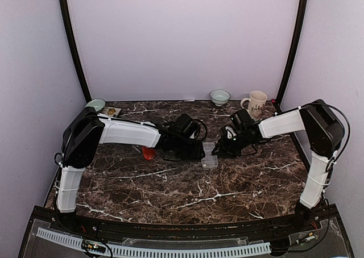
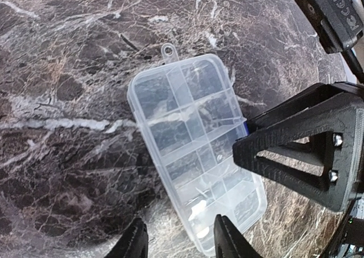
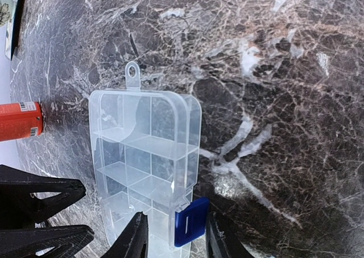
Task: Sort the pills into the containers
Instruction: Close the pill container at the center of the board.
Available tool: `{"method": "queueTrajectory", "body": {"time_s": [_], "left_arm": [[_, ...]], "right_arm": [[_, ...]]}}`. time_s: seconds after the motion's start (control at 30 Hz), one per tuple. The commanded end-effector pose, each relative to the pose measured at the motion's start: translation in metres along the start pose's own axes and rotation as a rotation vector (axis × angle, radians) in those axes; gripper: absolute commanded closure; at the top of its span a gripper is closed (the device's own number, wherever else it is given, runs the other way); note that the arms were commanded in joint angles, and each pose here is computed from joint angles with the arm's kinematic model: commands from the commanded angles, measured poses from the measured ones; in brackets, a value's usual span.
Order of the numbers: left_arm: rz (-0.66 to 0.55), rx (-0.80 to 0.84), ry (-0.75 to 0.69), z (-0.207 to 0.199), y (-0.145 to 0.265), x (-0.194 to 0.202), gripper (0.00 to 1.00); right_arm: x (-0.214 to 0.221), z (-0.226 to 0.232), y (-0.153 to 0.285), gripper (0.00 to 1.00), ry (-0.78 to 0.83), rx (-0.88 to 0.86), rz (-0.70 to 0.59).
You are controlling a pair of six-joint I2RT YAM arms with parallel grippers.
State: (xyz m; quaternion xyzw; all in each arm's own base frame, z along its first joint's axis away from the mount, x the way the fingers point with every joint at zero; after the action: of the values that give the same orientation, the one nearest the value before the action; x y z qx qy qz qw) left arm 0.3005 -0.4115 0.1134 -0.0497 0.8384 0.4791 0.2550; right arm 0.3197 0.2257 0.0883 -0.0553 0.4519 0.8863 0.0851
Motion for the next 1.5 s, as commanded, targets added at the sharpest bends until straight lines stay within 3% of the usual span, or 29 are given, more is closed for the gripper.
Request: {"method": "queueTrajectory", "body": {"time_s": [0.0,0.37,1.23,1.33,1.47], "left_arm": [[-0.001,0.047,0.004,-0.008,-0.005,-0.008,0.57],[0.071,0.056,0.019,-0.005,-0.027,0.002,0.59],[0.083,0.095,-0.003,-0.008,-0.031,0.003,0.6],[0.082,0.088,-0.002,-0.007,-0.03,0.002,0.6],[0.051,0.054,-0.003,-0.005,-0.023,-0.006,0.56]], "right_arm": [[0.032,-0.04,-0.019,0.66,-0.058,0.176,0.128],[0.03,-0.037,-0.02,0.66,-0.043,0.17,0.137],[0.029,-0.013,-0.029,0.75,-0.008,0.079,0.175],[0.028,-0.014,-0.027,0.69,-0.005,0.103,0.159],[0.026,-0.017,-0.02,0.49,0.005,0.162,0.12]]}}
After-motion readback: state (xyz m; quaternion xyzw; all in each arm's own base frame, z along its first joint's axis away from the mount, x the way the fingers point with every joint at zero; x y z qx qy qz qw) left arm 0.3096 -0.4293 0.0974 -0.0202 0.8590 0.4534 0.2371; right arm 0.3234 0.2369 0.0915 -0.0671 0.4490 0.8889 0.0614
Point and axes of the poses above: each gripper's point midway between its finger pads, its own y axis back along the fingers, its own z axis along the line the jaws close on, x = y × z, the point moved 8 cm from there along y, back along the fingers, and after that the axes turned 4 degrees about -y, right-handed, at the moved point
